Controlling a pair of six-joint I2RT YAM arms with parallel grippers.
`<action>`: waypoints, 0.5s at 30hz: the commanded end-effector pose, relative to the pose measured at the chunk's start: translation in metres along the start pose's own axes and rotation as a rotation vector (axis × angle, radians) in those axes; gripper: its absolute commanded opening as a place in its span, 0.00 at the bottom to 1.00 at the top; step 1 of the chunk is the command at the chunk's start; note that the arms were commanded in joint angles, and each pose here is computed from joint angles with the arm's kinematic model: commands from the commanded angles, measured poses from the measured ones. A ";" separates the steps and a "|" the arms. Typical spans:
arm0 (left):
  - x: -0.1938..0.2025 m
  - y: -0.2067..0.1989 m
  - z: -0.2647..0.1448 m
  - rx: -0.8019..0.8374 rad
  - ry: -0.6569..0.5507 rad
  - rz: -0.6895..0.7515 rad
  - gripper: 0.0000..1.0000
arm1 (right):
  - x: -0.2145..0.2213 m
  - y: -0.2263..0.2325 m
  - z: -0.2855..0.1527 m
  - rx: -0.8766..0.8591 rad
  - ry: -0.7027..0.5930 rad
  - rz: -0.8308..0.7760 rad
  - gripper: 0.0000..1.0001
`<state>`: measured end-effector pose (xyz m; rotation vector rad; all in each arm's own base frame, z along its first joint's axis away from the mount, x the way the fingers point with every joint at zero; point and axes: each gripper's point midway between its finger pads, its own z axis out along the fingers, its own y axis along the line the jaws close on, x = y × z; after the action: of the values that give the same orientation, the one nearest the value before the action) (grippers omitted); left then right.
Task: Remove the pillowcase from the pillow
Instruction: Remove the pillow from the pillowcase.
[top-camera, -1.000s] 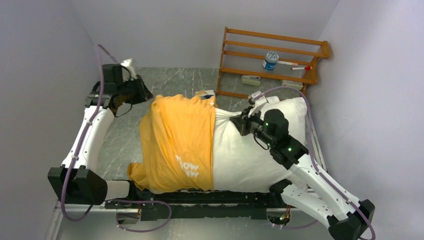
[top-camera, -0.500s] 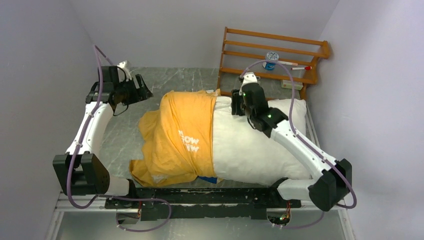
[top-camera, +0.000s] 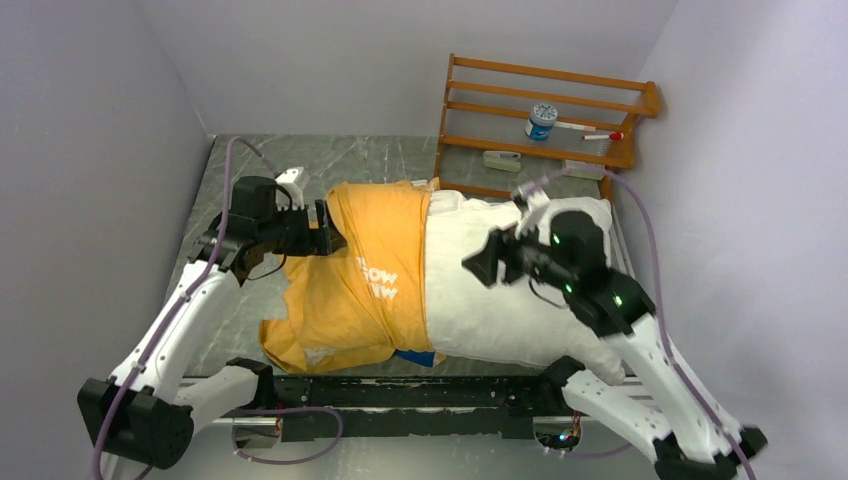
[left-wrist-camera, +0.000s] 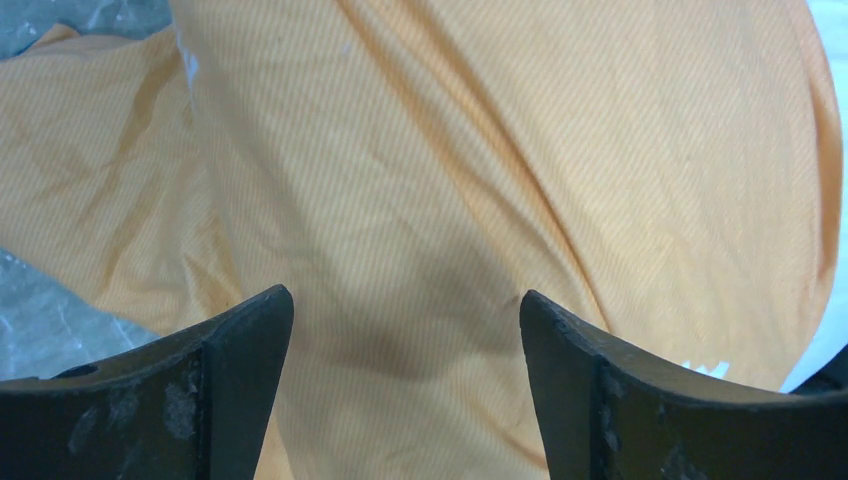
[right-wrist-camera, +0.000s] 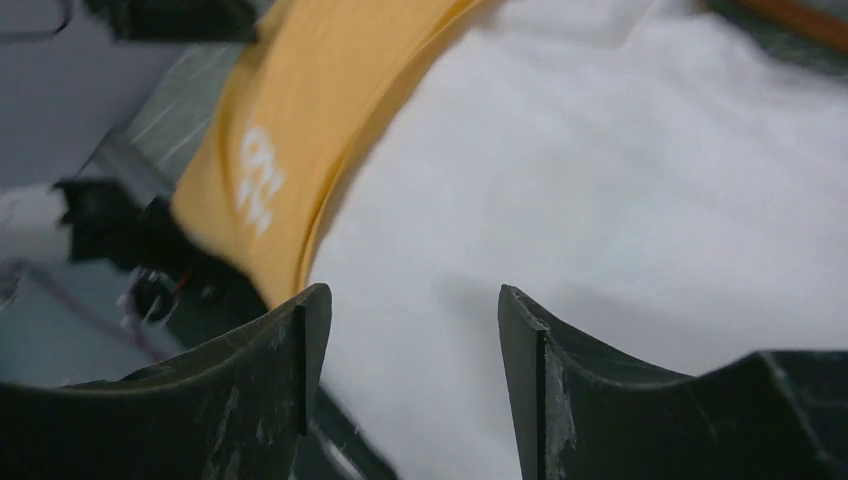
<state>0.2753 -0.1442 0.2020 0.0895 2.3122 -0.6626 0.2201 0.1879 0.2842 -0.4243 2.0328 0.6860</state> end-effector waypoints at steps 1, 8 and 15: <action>0.028 0.012 -0.015 -0.053 0.053 0.006 0.88 | 0.038 0.040 -0.029 -0.263 -0.005 0.004 0.65; 0.061 0.024 -0.032 -0.122 0.127 -0.027 0.89 | 0.076 -0.005 -0.009 0.027 0.255 0.107 0.65; 0.114 0.012 -0.034 0.007 0.229 -0.093 0.90 | 0.130 -0.016 0.003 0.296 0.375 0.106 0.74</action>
<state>0.2036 -0.1200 0.1585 0.0507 2.4718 -0.6075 0.1755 0.1998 0.2046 -0.4159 2.3586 0.6653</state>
